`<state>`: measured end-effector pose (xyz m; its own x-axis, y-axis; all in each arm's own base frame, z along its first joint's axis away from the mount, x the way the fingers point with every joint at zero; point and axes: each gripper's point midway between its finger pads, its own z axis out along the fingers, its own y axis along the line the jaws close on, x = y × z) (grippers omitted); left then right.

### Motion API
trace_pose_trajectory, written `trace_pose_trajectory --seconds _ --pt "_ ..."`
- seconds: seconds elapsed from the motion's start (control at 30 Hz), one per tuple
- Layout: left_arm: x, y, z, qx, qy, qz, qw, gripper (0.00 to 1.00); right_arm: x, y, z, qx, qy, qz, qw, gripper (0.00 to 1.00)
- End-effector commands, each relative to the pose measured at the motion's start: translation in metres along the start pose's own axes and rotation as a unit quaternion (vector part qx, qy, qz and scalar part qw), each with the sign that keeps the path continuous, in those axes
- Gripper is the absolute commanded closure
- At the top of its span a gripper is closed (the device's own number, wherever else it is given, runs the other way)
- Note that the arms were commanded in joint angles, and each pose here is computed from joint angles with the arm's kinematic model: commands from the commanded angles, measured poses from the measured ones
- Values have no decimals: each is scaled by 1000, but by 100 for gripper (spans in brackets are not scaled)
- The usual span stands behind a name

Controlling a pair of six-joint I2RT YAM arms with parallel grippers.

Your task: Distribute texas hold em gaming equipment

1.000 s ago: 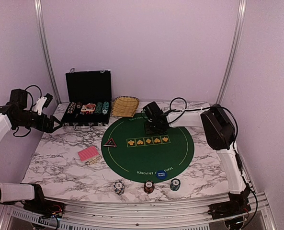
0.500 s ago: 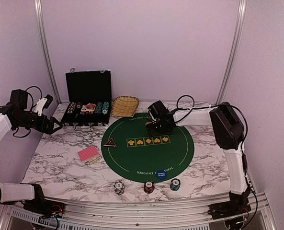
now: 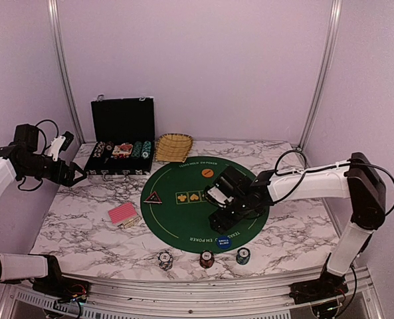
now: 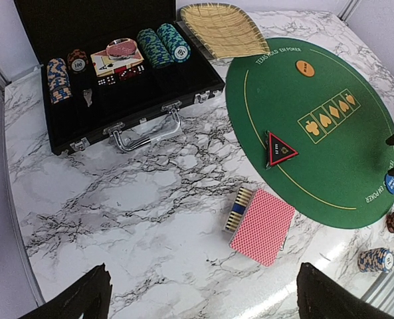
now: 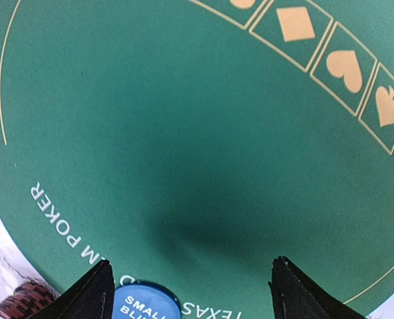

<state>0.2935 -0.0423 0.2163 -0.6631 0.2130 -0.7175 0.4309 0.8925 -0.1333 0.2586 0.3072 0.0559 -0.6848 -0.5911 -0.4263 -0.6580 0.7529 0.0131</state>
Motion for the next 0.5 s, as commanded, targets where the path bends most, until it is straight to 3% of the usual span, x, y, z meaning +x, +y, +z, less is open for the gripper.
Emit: trace_pose_trajectory --seconds 0.0,0.47 --pt "-3 -7 -7 11 -7 1 1000 1 9 11 -11 -13 13 -18 1000 20" --pt "-8 -7 -8 12 -11 -3 1000 1 41 26 4 10 63 -50 997 21"
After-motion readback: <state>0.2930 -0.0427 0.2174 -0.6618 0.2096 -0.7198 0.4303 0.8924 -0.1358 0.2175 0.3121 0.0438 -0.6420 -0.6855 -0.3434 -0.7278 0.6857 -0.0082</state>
